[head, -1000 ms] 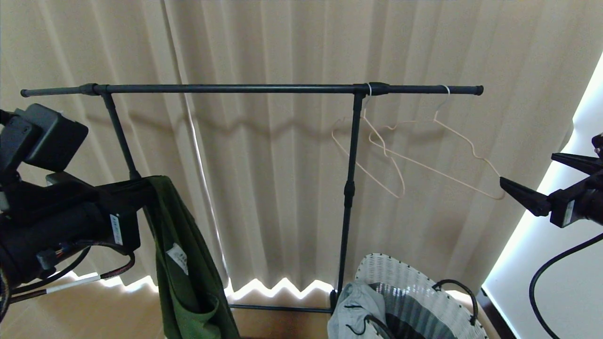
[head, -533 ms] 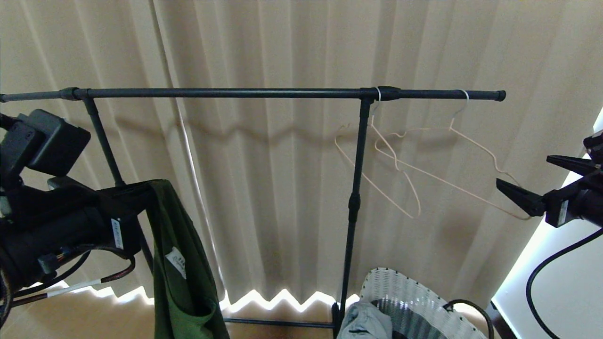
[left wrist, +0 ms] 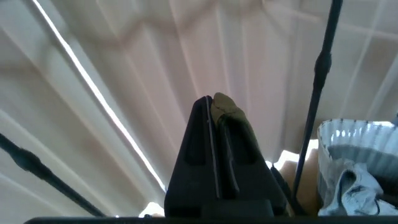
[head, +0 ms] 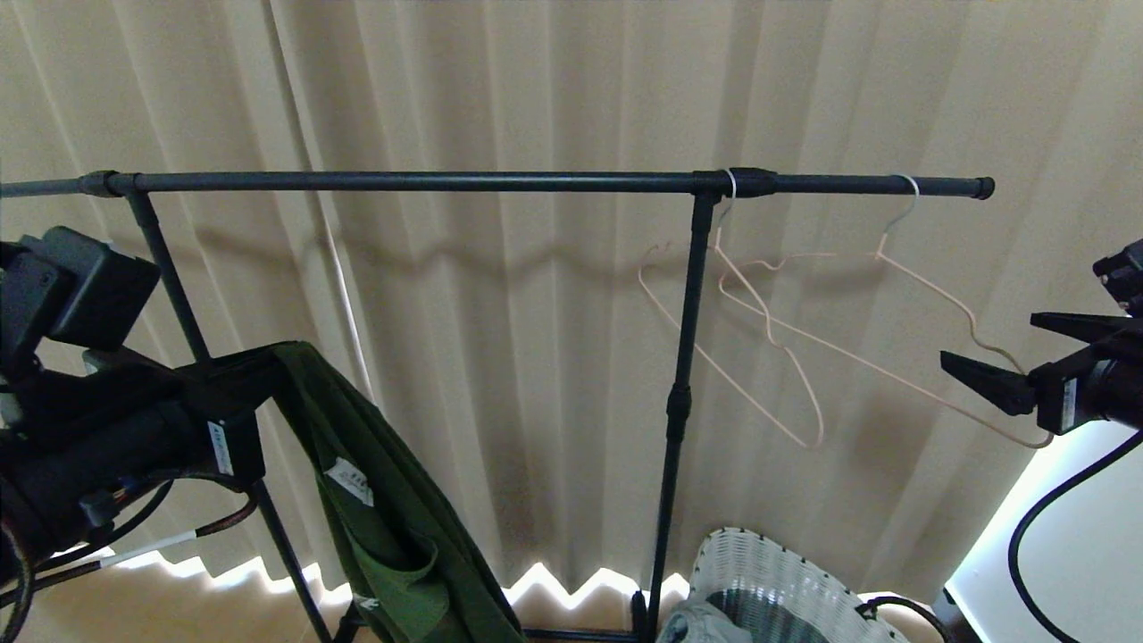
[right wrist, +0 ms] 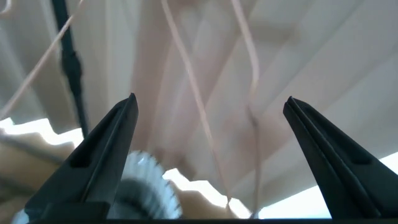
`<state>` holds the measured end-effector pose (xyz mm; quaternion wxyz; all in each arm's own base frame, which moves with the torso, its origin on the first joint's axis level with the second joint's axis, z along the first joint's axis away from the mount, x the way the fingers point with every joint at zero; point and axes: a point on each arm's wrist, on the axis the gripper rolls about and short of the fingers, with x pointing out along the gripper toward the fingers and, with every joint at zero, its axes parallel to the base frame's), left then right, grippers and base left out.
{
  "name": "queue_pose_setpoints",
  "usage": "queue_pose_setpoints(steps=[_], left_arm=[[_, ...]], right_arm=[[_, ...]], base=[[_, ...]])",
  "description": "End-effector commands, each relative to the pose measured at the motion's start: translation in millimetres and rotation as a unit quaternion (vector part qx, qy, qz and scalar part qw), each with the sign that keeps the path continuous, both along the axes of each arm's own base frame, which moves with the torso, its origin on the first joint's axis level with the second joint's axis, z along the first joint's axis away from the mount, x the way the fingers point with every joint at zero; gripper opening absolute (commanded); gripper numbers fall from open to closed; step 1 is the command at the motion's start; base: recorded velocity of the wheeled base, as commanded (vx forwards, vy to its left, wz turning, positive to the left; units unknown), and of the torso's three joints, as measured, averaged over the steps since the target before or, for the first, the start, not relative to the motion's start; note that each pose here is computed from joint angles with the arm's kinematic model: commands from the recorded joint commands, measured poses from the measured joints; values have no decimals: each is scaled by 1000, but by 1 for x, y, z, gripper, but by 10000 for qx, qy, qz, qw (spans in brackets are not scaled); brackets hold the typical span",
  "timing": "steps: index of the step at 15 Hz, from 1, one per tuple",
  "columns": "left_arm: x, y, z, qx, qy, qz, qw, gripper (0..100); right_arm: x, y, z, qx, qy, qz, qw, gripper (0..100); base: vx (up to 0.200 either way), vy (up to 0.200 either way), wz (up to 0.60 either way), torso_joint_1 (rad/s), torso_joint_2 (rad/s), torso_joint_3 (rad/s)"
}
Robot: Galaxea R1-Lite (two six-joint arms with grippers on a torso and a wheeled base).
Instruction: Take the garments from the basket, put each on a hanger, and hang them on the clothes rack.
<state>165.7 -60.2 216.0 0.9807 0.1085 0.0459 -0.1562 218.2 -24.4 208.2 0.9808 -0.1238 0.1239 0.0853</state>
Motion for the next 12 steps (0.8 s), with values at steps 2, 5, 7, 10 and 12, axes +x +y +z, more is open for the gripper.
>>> queue_pose_setpoints(steps=[2,5,7,10,12], left_arm=[[2,8,-9,-33,120,225,9997,0],[4,9,-8,-108,-50,279,9995,0],[4,9,-6,-92,-94,252,9996,0],[3,7,-3,-124,-155,60,9998,0],[0,7,-4,-111,-142,-33,9998,0]], right_arm=[[8,-2,31,135,161,-57,9998,100],[19,-4,42,159,403,-64,9990,100],[32,-6,46,179,667,-77,9976,100],[52,-11,43,213,1085,-115,9938,100],[68,-19,32,125,1343,-140,9908,100]], base=[[0,0,0,0,0,0],[0,0,0,0,0,0],[0,0,0,0,0,0],[0,0,0,0,0,0],[0,0,0,0,0,0]])
